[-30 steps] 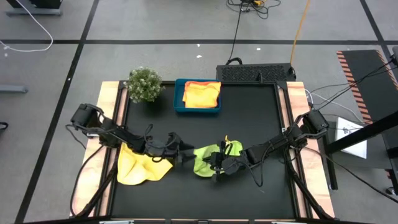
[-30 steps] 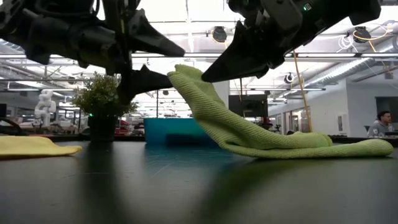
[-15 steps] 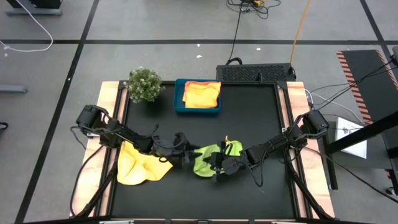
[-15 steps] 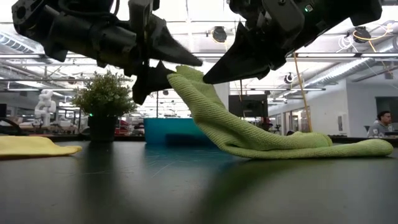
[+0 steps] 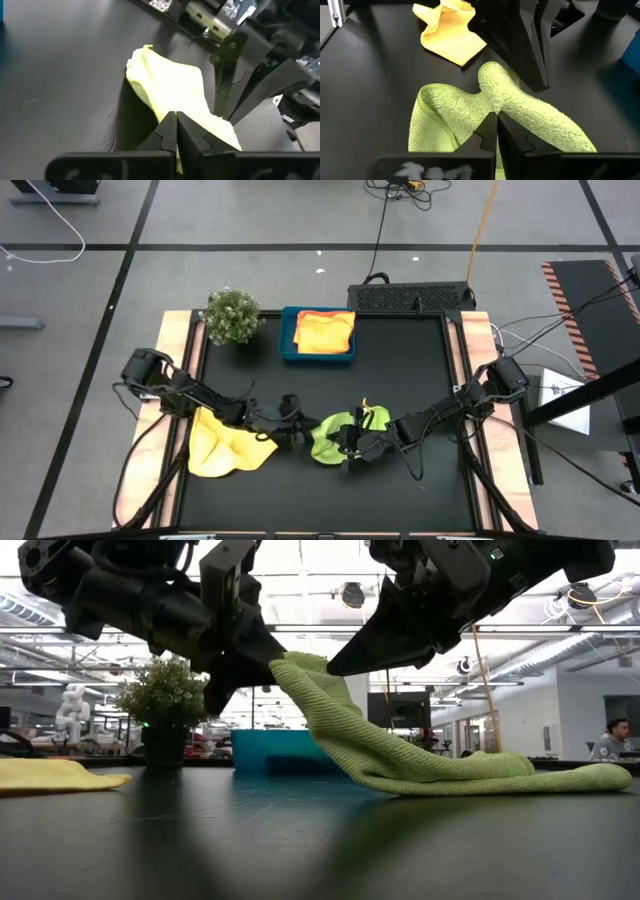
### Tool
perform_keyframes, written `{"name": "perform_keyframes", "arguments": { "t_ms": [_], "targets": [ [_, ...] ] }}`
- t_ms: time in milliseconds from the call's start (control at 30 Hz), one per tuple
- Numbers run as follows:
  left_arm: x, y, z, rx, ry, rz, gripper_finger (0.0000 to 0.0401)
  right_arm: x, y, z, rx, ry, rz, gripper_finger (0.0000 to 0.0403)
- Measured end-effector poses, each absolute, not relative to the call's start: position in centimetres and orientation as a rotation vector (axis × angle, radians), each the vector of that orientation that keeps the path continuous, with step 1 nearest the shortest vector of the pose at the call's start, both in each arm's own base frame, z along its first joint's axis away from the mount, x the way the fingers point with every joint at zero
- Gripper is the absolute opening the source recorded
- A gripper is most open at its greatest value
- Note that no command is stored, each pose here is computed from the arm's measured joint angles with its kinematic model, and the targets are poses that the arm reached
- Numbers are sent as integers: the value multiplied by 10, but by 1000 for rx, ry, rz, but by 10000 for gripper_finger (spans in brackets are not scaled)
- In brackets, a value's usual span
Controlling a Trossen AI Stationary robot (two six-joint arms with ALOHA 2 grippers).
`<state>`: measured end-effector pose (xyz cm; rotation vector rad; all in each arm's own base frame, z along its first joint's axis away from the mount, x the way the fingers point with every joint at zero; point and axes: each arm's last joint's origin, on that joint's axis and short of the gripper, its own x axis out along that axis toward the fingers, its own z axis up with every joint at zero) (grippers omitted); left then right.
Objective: Fold microfiber towels
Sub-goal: Fold the green microfiber towel
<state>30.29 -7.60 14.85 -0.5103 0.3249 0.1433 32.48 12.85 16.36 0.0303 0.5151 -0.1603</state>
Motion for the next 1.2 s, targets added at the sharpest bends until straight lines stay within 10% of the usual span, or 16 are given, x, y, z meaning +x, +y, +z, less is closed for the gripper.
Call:
{"name": "perform_keyframes", "arguments": {
  "t_ms": [800, 1200],
  "targets": [
    [270, -99, 178, -508, 418, 141, 277, 324, 128, 163, 39, 522, -162, 0],
    [283, -87, 154, -621, 351, 117, 314, 324, 128, 163, 36, 522, -161, 0]
  ]
}}
